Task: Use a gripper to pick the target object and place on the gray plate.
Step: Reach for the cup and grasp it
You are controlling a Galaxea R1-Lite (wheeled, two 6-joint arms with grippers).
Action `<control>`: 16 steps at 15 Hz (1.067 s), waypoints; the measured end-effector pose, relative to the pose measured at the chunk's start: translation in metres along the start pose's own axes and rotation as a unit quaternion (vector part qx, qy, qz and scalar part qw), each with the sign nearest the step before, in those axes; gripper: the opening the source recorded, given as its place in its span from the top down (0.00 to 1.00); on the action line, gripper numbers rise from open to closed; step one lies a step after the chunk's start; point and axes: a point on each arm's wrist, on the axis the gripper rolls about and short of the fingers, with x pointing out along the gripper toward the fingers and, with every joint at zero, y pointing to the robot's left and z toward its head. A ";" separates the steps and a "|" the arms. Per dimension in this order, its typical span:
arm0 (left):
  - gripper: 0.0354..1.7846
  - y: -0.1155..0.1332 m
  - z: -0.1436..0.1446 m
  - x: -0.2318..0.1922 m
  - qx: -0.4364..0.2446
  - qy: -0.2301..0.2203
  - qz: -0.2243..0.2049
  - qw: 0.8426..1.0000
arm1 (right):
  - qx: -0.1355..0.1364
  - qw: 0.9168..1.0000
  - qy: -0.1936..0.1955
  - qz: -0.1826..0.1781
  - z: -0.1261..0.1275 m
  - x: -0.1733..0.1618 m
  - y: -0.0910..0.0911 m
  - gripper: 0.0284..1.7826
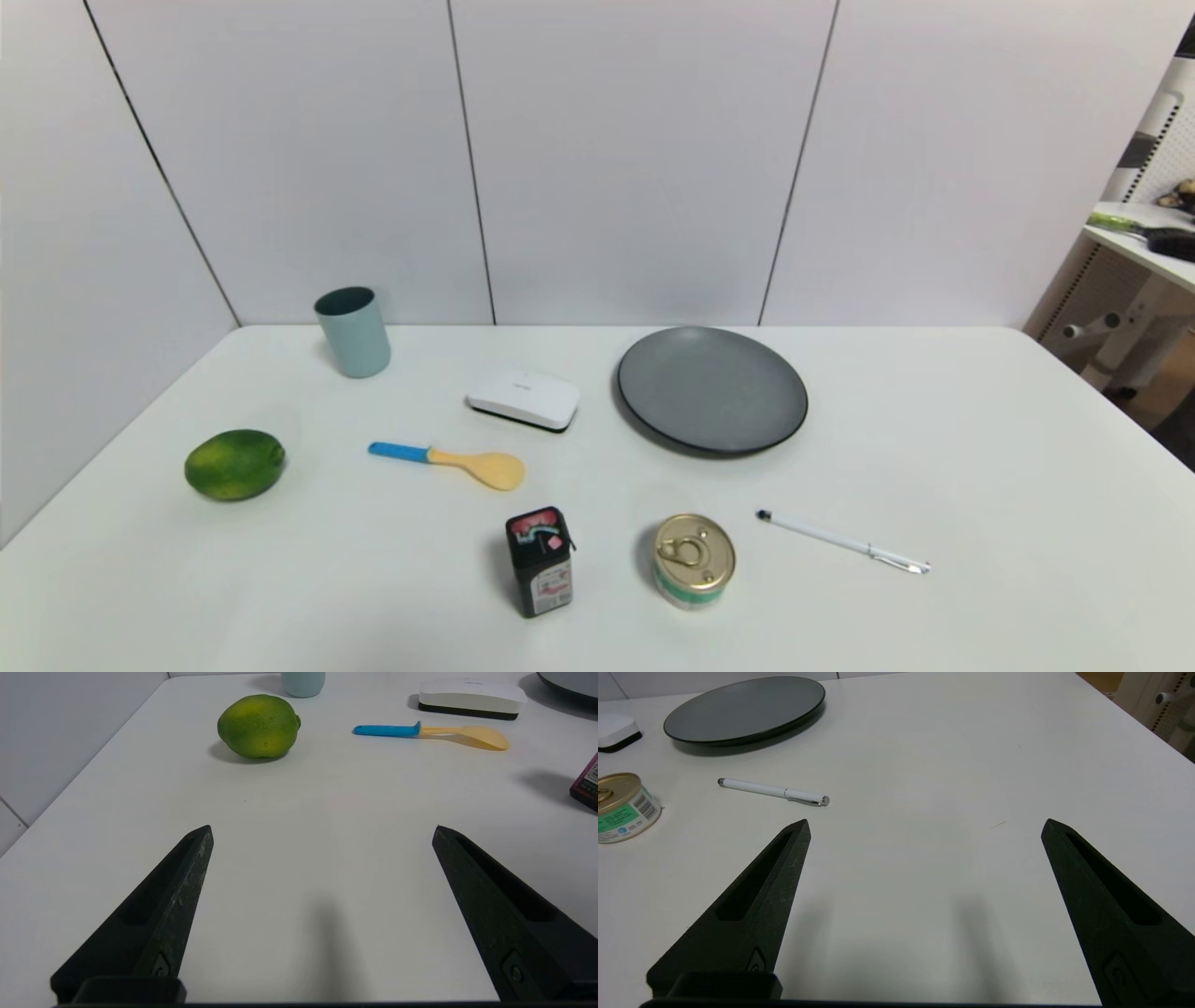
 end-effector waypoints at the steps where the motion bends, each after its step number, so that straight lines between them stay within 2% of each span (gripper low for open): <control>1: 0.06 0.000 0.000 0.000 0.000 0.000 0.000 1.000 | 0.000 1.000 0.000 0.000 0.000 0.000 0.000 0.04; 10: 0.06 0.000 0.000 0.000 -0.001 0.000 0.001 1.000 | 0.000 1.000 0.000 0.000 0.000 0.000 0.000 0.04; 13: 0.06 0.000 0.001 0.002 0.000 0.016 0.001 1.000 | 0.000 1.000 0.000 0.000 0.000 0.000 0.000 0.04; 16: 0.06 0.000 0.016 0.007 0.002 0.029 0.002 1.000 | 0.000 1.000 0.000 0.000 0.000 0.000 0.000 0.04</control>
